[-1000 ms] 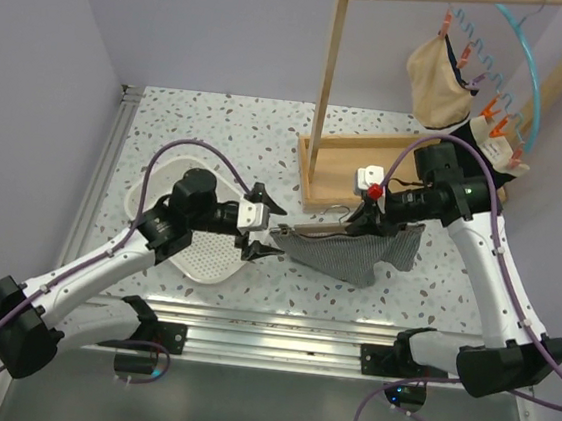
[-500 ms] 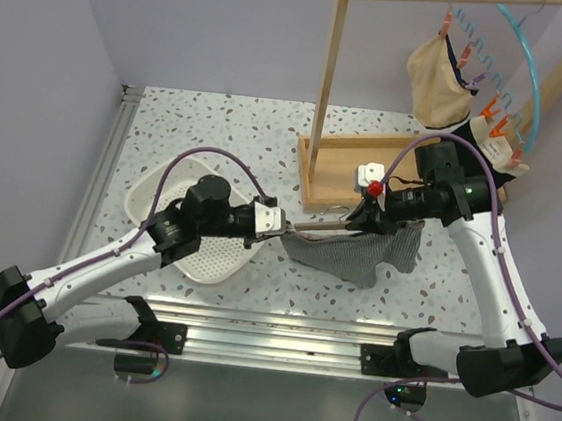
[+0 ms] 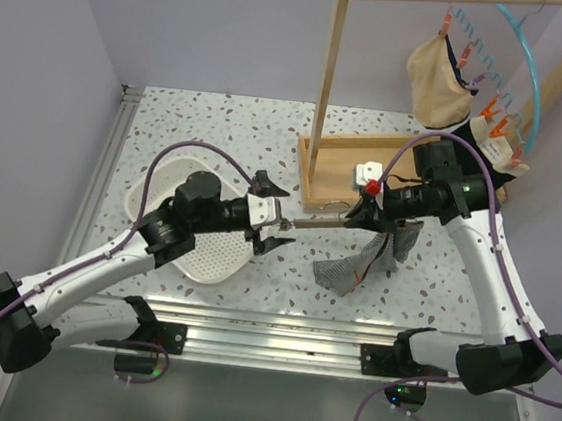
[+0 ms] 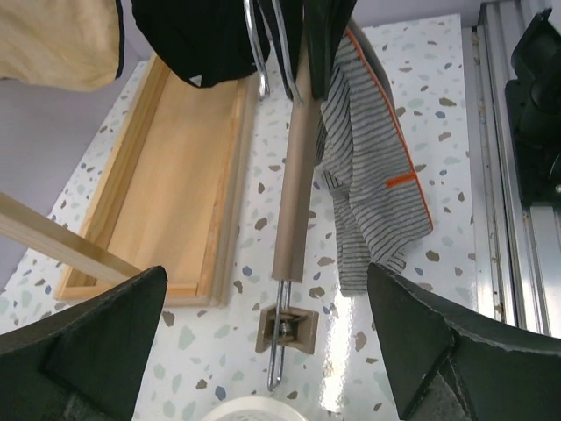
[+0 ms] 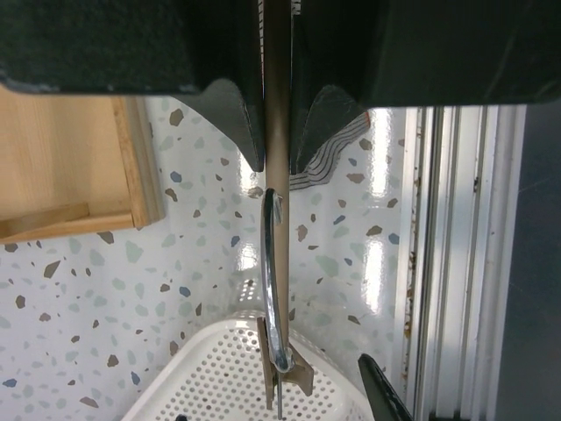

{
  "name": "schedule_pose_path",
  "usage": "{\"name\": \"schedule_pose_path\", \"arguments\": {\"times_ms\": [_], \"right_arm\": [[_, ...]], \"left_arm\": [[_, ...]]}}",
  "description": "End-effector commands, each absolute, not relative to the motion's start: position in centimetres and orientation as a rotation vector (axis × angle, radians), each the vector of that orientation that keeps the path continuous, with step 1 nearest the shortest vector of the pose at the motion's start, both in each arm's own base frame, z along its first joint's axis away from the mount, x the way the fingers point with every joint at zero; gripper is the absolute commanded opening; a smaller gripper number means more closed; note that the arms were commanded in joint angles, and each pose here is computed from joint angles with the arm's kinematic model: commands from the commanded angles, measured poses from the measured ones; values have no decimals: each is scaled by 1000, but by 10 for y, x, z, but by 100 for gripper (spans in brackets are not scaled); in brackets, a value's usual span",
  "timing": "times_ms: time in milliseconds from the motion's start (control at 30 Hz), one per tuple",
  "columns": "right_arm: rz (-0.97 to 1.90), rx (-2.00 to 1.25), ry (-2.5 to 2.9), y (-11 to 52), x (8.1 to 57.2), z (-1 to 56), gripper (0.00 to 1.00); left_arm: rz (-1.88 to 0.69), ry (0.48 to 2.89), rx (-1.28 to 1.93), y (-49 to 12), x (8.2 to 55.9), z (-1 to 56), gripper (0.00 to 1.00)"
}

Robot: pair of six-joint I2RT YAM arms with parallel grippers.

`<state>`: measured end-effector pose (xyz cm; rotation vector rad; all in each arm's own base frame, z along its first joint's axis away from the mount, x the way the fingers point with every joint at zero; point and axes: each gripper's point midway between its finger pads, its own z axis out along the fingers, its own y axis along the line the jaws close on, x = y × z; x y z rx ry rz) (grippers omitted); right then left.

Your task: Remove the underwear clipped to the hanger

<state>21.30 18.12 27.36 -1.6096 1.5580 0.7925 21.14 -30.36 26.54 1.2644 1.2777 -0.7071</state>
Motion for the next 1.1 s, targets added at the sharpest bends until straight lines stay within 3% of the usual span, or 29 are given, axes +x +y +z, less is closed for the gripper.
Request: {"name": "schedule_pose_path", "arguments": {"times_ms": [0,200,533,767,1033,1067], "right_arm": [[720,-1669,1473,184,222,280,0],[640,-1755,1447,189,220,271,0],[668,-1741,1423,195,217,282,0],[717,-1738,1416,198,212,284,0],[752,-1741,1395,199,204,288,0],[757,-1742,1395,200,203,288,0]], "left_arm": [[-754,1127,1216,-320,213,327,100],[-846,1302,1322,-350,214,294,95],[-777,1352,1405,-359,210,263,82],[-715,1375,1396,-360,219,252,66],[-709,1394,1416,-362,218,244,56],[-708,1395,1415,-362,218,244,50]]}}
